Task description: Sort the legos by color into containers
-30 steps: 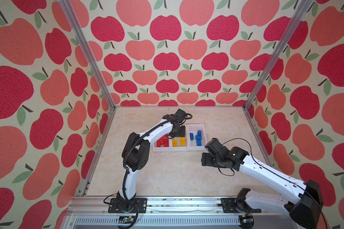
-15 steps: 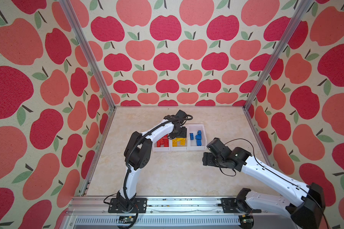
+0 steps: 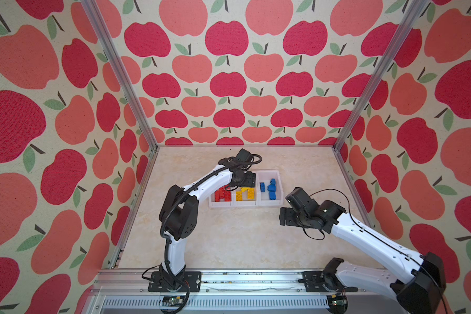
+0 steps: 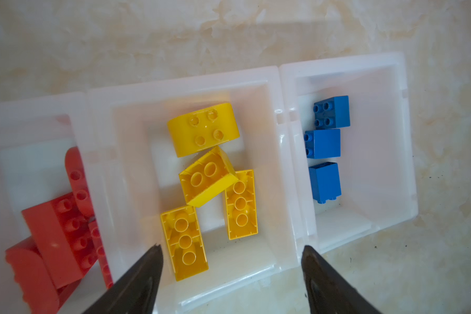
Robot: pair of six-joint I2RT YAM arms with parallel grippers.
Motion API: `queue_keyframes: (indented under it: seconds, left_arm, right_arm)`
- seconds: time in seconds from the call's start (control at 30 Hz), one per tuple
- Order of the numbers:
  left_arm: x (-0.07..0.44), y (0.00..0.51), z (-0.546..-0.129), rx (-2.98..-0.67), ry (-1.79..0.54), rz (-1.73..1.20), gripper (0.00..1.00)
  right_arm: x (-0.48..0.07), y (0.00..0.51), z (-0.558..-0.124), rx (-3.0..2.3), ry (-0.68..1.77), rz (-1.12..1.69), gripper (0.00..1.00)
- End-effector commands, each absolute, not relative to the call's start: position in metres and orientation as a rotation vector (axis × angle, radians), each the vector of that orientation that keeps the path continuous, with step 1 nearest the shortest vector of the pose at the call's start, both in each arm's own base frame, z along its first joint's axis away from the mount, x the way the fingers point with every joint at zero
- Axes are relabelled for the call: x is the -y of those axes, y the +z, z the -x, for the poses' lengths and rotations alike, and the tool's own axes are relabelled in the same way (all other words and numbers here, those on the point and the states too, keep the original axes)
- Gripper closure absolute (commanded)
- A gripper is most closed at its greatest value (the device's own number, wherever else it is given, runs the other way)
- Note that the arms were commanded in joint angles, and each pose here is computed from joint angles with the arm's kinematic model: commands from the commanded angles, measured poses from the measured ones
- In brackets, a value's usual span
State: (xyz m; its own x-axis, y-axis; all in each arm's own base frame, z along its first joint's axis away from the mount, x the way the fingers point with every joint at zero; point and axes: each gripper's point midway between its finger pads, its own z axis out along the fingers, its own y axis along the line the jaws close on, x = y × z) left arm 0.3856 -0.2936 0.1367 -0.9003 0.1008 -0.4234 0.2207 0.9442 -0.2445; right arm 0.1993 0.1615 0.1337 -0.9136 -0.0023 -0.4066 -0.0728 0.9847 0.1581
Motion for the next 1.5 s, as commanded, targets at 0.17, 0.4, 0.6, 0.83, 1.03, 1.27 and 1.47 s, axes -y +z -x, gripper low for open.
queue_keyframes:
  seconds: [0.17, 0.4, 0.6, 0.83, 1.03, 1.27, 1.47]
  left_arm:
    - [0.248, 0.166, -0.368, -2.575, -0.373, -0.174, 0.11]
    - [0.188, 0.165, -0.344, -2.495, -0.352, -0.055, 0.01]
    - [0.130, 0.165, -0.329, -2.439, -0.278, 0.024, 0.01]
    - [0.073, 0.166, -0.324, -2.352, -0.172, 0.045, 0.01]
    - [0.032, 0.162, -0.329, -2.268, -0.114, 0.097, 0.01]
    - [-0.001, 0.151, -0.340, -2.157, -0.050, 0.115, 0.01]
    - [-0.027, 0.142, -0.348, -2.069, 0.005, 0.143, 0.01]
  right_arm:
    - [-0.153, 0.153, -0.230, -2.643, 0.203, 0.116, 0.04]
    - [-0.147, 0.159, -0.260, -2.604, 0.201, 0.138, 0.01]
    - [-0.140, 0.161, -0.283, -2.566, 0.194, 0.158, 0.01]
    - [-0.122, 0.163, -0.314, -2.478, 0.086, 0.168, 0.01]
    - [-0.101, 0.167, -0.341, -2.372, 0.033, 0.158, 0.01]
    - [-0.064, 0.156, -0.369, -2.276, -0.073, 0.149, 0.01]
    - [-0.036, 0.135, -0.387, -2.199, -0.140, 0.140, 0.01]
